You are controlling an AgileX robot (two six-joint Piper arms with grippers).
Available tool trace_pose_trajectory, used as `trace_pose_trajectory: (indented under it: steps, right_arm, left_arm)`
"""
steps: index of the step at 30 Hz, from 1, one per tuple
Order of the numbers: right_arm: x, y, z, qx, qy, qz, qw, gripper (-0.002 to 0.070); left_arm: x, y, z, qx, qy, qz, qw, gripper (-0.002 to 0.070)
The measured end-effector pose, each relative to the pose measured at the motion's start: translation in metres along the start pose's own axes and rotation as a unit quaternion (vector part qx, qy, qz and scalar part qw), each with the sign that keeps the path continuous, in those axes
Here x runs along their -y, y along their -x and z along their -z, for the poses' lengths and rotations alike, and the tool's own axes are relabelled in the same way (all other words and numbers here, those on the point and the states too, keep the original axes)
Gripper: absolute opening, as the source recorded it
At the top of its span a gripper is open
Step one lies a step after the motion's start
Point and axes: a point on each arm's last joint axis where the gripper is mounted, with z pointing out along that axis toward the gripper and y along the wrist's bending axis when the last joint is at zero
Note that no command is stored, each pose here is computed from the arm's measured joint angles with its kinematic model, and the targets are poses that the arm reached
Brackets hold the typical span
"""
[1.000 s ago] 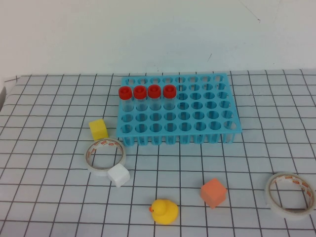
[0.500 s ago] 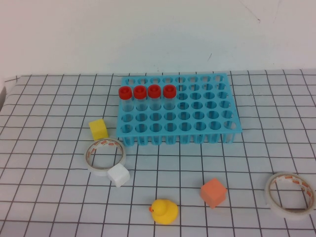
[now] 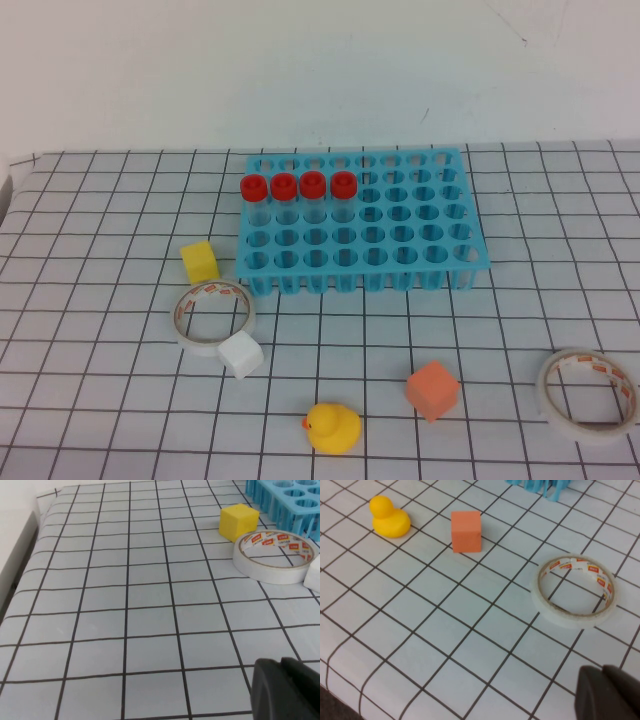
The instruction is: Place the test tubes
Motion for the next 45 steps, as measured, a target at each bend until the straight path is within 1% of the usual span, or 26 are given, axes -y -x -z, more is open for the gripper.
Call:
trace_pose_trajectory:
  steps: [22, 24, 25, 29, 32, 38, 41, 45]
  right_arm:
    - [0.000, 0.000, 0.000, 0.001, -0.003, 0.007, 1.000, -0.0001]
    - [0.003, 0.001, 0.001, 0.006, -0.022, 0.017, 1.000, -0.0001]
    - [0.006, 0.002, 0.003, 0.025, -0.045, 0.005, 0.999, -0.0001]
    - [0.009, 0.003, 0.003, 0.087, -0.107, -0.033, 0.990, -0.0001]
    - [0.013, 0.001, -0.003, 0.126, -0.166, -0.058, 0.976, -0.0001]
    - [0.022, -0.009, -0.019, 0.192, -0.254, -0.104, 0.942, -0.0001]
    - [0.025, -0.015, -0.023, 0.191, -0.286, -0.117, 0.931, -0.0001]
    - [0.027, -0.019, -0.022, 0.196, -0.307, -0.126, 0.923, -0.0001]
  left_arm:
    - [0.000, 0.000, 0.000, 0.000, 0.000, -0.001, 1.000, -0.0001]
    - [0.000, 0.000, 0.000, 0.000, 0.000, -0.001, 1.000, -0.0001]
    - [0.000, 0.000, 0.000, 0.000, 0.000, -0.001, 1.000, -0.0001]
    - [0.000, 0.000, 0.000, 0.000, 0.000, -0.001, 1.000, -0.0001]
    - [0.000, 0.000, 0.000, 0.000, 0.000, -0.001, 1.000, -0.0001]
    - [0.000, 0.000, 0.000, 0.000, 0.000, -0.001, 1.000, -0.0001]
    - [0.000, 0.000, 0.000, 0.000, 0.000, -0.001, 1.000, -0.0001]
    - [0.000, 0.000, 0.000, 0.000, 0.000, -0.001, 1.000, -0.0001]
